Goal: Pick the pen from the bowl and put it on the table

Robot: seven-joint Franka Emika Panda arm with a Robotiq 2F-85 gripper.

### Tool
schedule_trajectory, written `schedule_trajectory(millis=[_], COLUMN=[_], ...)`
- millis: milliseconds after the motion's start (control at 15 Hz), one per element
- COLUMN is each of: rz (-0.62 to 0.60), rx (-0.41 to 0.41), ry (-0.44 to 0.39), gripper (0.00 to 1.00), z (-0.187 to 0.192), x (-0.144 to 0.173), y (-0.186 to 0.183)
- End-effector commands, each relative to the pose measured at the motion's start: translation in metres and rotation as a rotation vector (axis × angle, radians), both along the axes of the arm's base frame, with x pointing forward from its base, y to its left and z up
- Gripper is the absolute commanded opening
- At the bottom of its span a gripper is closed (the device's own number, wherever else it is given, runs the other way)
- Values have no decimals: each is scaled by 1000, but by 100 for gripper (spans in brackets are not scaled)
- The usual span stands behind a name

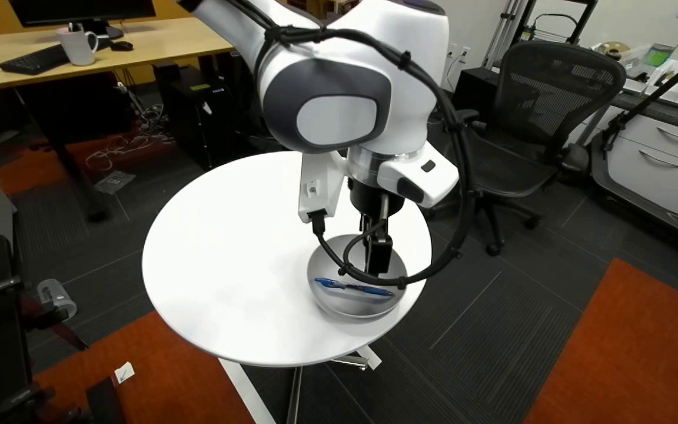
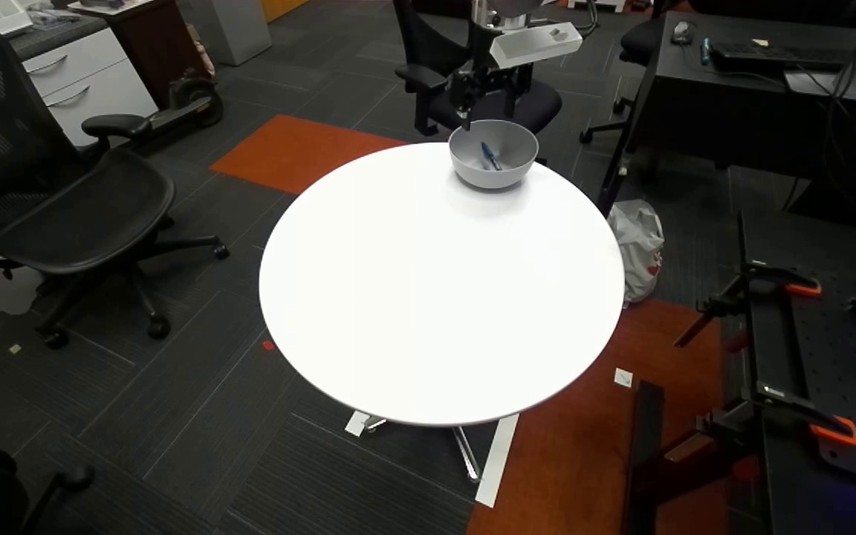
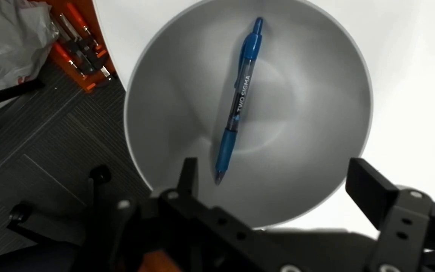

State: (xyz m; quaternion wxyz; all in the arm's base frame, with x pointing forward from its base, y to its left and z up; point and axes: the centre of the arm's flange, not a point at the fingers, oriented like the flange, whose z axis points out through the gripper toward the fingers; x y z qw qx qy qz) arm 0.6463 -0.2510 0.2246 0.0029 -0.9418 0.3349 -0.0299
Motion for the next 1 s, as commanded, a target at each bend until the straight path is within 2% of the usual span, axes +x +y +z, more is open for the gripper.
schedule_trajectory(millis=[0, 933], rz=[-14, -19], rx=[35, 62], ry=[27, 126], gripper=[100, 100], z=[-9, -62], x=[10, 16], y=[-5, -13])
